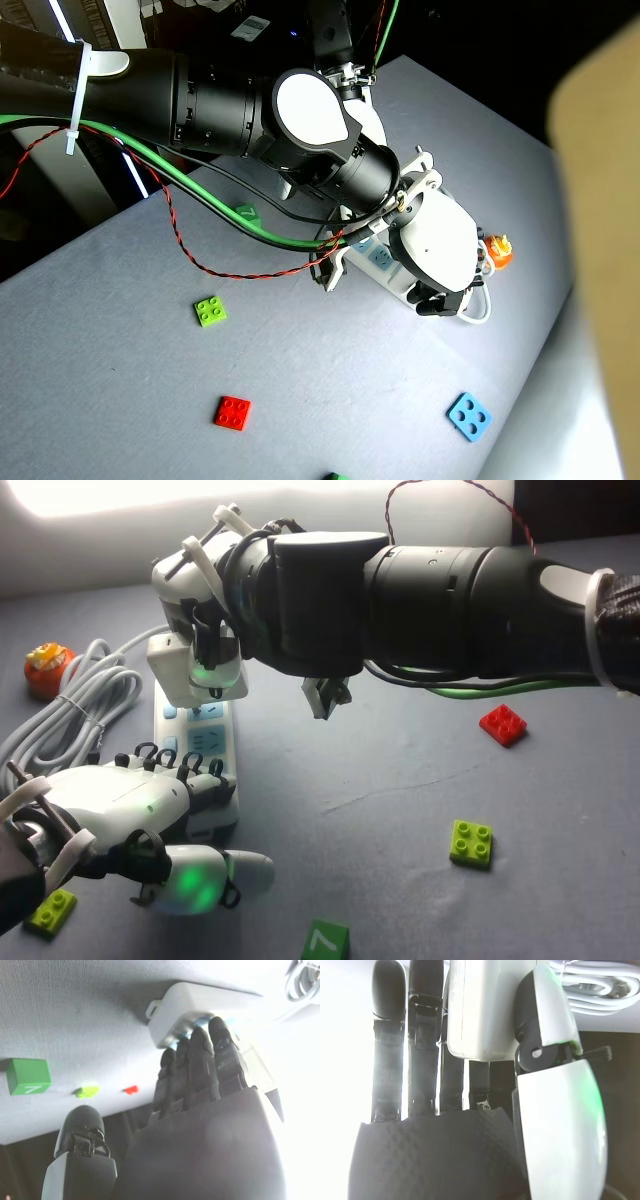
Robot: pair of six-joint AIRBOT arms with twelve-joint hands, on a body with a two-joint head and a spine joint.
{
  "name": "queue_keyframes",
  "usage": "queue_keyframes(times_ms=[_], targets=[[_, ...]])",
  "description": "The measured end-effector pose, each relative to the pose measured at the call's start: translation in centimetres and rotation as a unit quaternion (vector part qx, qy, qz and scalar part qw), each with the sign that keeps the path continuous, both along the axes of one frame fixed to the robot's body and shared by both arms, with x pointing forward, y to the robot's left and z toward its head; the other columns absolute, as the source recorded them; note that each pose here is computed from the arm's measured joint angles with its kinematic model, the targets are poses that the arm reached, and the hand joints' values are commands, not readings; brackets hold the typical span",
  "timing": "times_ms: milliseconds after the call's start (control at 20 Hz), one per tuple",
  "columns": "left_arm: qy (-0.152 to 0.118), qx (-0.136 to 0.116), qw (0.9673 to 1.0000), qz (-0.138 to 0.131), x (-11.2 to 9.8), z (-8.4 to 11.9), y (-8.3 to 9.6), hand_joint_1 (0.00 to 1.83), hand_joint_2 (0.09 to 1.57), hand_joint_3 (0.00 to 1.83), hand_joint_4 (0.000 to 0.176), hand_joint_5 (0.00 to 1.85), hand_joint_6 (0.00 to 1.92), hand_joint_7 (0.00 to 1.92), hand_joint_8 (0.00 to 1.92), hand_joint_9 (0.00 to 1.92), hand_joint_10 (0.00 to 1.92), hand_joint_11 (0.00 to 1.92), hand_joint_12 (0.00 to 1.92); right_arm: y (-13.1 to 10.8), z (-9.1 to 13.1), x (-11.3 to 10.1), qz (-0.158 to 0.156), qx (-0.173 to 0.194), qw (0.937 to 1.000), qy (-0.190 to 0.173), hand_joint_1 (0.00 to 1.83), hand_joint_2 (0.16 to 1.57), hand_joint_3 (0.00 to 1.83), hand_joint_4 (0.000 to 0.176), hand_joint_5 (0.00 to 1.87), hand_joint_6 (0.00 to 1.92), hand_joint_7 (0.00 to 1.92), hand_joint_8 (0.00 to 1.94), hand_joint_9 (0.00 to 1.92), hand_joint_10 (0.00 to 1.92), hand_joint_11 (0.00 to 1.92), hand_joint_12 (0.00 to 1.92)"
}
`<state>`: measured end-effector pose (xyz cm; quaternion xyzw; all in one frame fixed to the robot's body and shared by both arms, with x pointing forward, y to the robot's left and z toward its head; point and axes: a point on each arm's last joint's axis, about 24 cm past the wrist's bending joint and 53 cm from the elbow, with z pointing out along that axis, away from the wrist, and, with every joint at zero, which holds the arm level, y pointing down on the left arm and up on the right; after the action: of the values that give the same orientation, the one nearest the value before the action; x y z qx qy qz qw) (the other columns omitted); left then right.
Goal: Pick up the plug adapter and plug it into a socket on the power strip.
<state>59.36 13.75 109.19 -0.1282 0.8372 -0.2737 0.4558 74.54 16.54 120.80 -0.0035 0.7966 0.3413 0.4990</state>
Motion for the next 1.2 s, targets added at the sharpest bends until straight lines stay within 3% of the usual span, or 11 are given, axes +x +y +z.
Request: queue_keyframes(times_ms=[600, 850, 950, 1200], targets=[[-0.001, 0.000, 1.0000, 0.001, 0.0, 0.0, 0.0, 0.00, 1.20, 0.00, 0.000, 0.14, 0.00, 0.17, 0.00, 0.17, 0.01, 0.00, 0.37, -0.5, -1.1, -0.2, 0.009, -0.013, 0.9998, -0.009, 1.23, 1.11, 0.00, 0.000, 0.92, 1.02, 1.07, 0.92, 1.27, 0.01, 0.78, 1.01], [-0.002, 0.000, 1.0000, 0.002, 0.1, 0.0, -0.1, 0.00, 1.20, 0.00, 0.000, 0.12, 0.00, 0.14, 0.00, 0.14, 0.00, 0.00, 0.30, 0.7, -0.8, -0.5, 0.017, -0.020, 0.9990, -0.035, 1.23, 1.11, 0.00, 0.000, 0.92, 1.00, 1.07, 0.95, 1.27, 0.01, 0.78, 1.01], [-0.002, 0.000, 1.0000, 0.003, 0.1, 0.0, -0.1, 0.00, 1.20, 0.00, 0.000, 0.12, 0.00, 0.16, 0.00, 0.15, 0.00, 0.00, 0.31, 0.9, -0.9, -0.3, 0.014, -0.015, 0.9993, -0.032, 1.24, 1.10, 0.00, 0.000, 0.94, 0.99, 1.11, 0.87, 1.28, 0.01, 0.79, 0.99], [-0.003, 0.000, 1.0000, 0.003, 0.1, 0.0, 0.0, 0.00, 1.20, 0.00, 0.000, 0.12, 0.00, 0.15, 0.00, 0.15, 0.00, 0.00, 0.30, 1.8, -0.6, -0.7, 0.017, -0.016, 0.9991, -0.036, 1.23, 1.12, 0.00, 0.000, 0.90, 1.05, 1.07, 0.93, 1.26, 0.00, 0.79, 0.98]])
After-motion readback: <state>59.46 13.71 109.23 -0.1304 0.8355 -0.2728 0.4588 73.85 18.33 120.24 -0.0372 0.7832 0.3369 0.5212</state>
